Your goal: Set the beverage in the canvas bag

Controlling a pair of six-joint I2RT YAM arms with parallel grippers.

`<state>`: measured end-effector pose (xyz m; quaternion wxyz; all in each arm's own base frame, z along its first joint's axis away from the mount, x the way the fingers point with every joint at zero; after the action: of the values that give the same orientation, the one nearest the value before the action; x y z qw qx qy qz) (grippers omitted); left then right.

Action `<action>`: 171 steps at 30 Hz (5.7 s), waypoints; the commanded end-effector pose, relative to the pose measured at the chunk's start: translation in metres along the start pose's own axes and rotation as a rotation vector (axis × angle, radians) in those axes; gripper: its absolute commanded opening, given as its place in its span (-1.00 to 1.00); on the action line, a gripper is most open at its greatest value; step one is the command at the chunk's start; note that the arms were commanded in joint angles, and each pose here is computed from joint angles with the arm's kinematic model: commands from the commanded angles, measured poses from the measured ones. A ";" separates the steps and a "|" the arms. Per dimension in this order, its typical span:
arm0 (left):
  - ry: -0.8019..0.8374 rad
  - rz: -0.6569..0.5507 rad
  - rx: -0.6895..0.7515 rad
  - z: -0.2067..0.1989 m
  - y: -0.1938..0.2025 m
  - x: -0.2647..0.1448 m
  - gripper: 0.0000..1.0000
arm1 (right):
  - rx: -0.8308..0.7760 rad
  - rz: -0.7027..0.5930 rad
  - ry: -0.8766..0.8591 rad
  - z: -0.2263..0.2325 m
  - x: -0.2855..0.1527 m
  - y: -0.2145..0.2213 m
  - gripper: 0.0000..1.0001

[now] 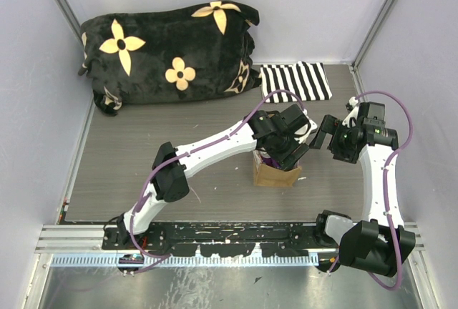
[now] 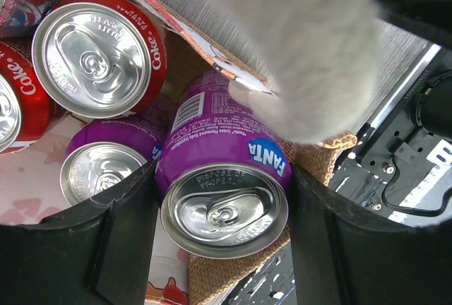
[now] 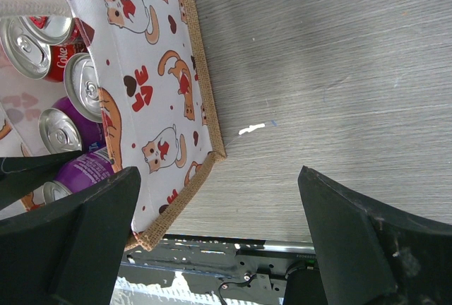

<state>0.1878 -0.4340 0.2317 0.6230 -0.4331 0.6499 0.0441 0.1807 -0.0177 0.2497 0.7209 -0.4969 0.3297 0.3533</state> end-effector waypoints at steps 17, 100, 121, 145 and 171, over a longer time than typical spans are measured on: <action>-0.035 -0.022 0.146 -0.037 0.011 0.001 -1.00 | 0.000 -0.031 -0.033 0.000 0.006 0.004 1.00; 0.001 -0.138 0.441 -0.057 0.002 -0.017 0.98 | -0.001 -0.031 -0.035 0.001 0.004 0.000 1.00; -0.250 -0.254 0.434 -0.044 -0.008 -0.008 0.98 | 0.002 -0.026 -0.041 0.000 0.006 0.003 1.00; -0.272 -0.180 0.399 -0.013 0.031 -0.052 0.97 | 0.004 -0.023 -0.046 0.000 0.008 0.004 1.00; -0.233 -0.131 0.375 -0.021 0.022 -0.004 0.97 | 0.004 -0.012 -0.045 -0.002 0.013 0.003 1.00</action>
<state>0.1555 -0.4199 0.2285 0.7743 -0.3295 0.5367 -0.0627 0.1798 -0.0163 0.2358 0.7257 -0.4839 0.3271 0.3636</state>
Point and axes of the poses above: each gripper's point midway between its finger pads, its own x axis out along the fingers, its own z axis along the line the jaws close on, y = z × x, the point moved 10 cm from there along -x, back along the fingers, and after that the axes turned 8 degrees about -x, right-handed, at the moved point
